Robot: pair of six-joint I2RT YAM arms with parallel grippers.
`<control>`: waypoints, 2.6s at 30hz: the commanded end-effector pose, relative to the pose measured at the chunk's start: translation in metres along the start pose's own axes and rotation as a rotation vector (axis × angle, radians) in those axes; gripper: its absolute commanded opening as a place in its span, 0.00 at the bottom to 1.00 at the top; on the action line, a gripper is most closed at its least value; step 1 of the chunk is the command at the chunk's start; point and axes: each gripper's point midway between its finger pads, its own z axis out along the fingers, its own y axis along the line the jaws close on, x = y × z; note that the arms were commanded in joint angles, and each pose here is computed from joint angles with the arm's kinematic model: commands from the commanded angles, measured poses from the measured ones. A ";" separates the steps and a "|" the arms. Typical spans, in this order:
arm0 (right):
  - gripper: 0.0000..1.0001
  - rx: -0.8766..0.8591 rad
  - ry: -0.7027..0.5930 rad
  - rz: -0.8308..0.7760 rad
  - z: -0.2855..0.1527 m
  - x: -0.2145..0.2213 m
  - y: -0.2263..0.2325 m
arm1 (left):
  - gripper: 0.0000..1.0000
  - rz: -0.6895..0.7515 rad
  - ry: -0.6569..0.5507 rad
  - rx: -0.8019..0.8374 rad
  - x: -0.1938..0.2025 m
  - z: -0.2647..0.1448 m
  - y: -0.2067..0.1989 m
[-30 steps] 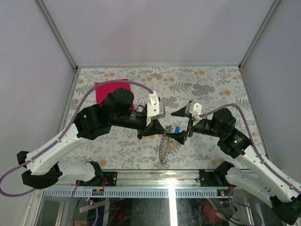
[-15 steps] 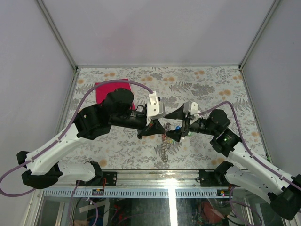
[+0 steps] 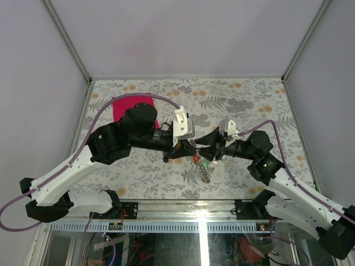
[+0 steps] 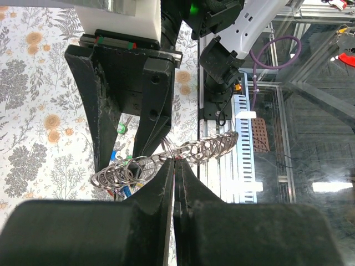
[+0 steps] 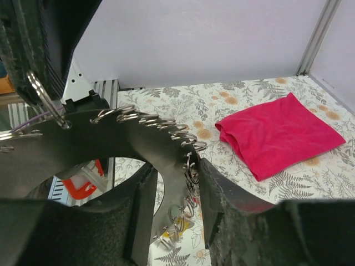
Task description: Put the keys on the keyring
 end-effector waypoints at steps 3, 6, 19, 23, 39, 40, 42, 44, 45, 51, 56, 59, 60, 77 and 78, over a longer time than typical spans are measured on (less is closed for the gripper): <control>0.54 -0.010 -0.085 -0.072 -0.001 -0.027 0.004 | 0.00 0.064 -0.106 0.000 -0.031 -0.007 -0.004; 0.73 -0.017 -0.087 -0.086 -0.002 -0.026 0.006 | 0.00 0.066 -0.110 0.021 -0.031 -0.008 -0.008; 0.80 -0.148 -0.071 -0.095 -0.001 -0.025 0.026 | 0.00 0.062 -0.104 0.094 -0.030 -0.004 -0.018; 0.78 -0.164 -0.082 -0.085 0.000 -0.027 0.028 | 0.00 0.062 -0.106 0.103 -0.031 -0.004 -0.019; 0.45 -0.160 -0.072 -0.049 0.002 -0.024 0.027 | 0.00 0.065 -0.111 0.108 -0.035 -0.005 -0.020; 0.43 -0.154 -0.073 -0.056 0.001 -0.025 0.026 | 0.00 0.067 -0.113 0.107 -0.035 -0.005 -0.020; 0.38 -0.138 -0.075 -0.068 0.000 -0.026 0.024 | 0.00 0.067 -0.115 0.103 -0.036 -0.005 -0.019; 0.34 -0.119 -0.083 -0.083 -0.001 -0.029 0.022 | 0.00 0.067 -0.117 0.095 -0.037 -0.006 -0.019; 0.33 -0.106 -0.088 -0.090 -0.002 -0.030 0.021 | 0.00 0.068 -0.123 0.089 -0.038 -0.006 -0.018; 0.27 -0.033 -0.114 -0.140 -0.006 -0.041 0.012 | 0.04 0.059 -0.171 0.024 -0.044 -0.011 -0.010; 0.26 -0.016 -0.121 -0.175 -0.009 -0.049 0.011 | 0.16 0.029 -0.243 -0.089 -0.051 -0.019 0.003; 0.26 -0.017 -0.118 -0.190 -0.010 -0.052 0.012 | 0.24 0.002 -0.293 -0.124 -0.056 -0.022 0.007; 0.26 -0.014 -0.117 -0.192 -0.011 -0.053 0.012 | 0.26 -0.005 -0.307 -0.129 -0.058 -0.022 0.008; 0.20 0.081 -0.136 -0.258 -0.024 -0.077 0.006 | 0.37 0.048 -0.407 -0.216 -0.062 -0.039 0.014; 0.19 0.082 -0.136 -0.250 -0.025 -0.079 0.006 | 0.37 0.056 -0.414 -0.224 -0.063 -0.041 0.015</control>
